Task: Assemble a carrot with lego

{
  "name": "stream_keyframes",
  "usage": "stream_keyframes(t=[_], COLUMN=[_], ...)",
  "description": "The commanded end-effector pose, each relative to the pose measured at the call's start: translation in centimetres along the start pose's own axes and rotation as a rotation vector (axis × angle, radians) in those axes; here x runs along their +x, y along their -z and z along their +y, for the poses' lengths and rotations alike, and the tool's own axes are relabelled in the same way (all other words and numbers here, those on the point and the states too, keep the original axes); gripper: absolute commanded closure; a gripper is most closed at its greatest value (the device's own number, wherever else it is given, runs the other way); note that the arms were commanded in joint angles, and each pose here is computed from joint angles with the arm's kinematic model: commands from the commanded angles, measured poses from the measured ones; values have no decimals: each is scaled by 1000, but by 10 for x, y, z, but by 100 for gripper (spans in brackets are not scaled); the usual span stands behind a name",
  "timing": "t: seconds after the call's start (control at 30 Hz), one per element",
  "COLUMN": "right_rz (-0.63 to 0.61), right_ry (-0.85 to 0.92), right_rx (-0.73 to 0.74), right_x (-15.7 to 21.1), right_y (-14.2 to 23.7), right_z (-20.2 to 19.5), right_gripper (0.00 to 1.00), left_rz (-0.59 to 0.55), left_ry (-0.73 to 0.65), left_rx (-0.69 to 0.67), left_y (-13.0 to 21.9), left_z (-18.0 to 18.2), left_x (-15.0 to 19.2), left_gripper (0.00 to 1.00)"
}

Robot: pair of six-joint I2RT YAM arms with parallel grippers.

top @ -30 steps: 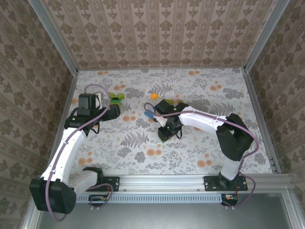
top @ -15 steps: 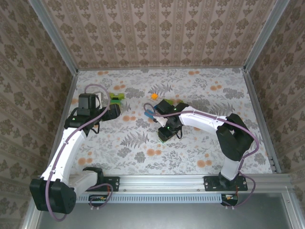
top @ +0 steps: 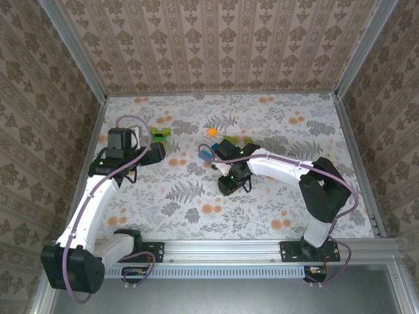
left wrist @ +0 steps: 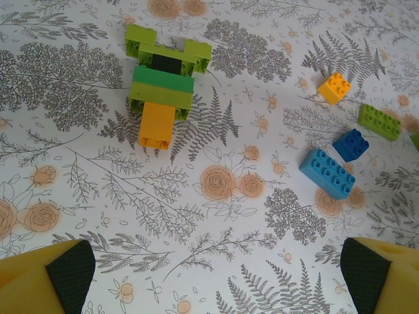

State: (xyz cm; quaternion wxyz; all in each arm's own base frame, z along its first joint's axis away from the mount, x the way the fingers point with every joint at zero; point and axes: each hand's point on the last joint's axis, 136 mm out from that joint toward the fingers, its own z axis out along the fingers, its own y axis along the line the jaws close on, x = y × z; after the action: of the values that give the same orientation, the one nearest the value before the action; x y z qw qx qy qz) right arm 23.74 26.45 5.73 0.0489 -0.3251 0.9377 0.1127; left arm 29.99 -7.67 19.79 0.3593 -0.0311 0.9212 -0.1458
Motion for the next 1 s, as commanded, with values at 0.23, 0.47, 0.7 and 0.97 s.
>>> stream_keyframes(t=[0.23, 0.47, 0.7, 0.97], right_rz=[253, 280, 399, 386], right_ry=[-49, -29, -3, 14], right_rx=[71, 101, 104, 74], right_x=[62, 52, 67, 56], right_y=[-47, -48, -55, -58], right_z=[-11, -13, -16, -12], right_gripper=[75, 75, 74, 74], left_rz=[-10, -12, -10, -6], left_ry=[-20, -20, -22, -21], left_rx=[17, 16, 17, 13], left_y=[2, 3, 2, 1], left_z=[-5, -4, -4, -3], left_x=[-2, -2, -2, -1], left_gripper=[0, 0, 0, 0])
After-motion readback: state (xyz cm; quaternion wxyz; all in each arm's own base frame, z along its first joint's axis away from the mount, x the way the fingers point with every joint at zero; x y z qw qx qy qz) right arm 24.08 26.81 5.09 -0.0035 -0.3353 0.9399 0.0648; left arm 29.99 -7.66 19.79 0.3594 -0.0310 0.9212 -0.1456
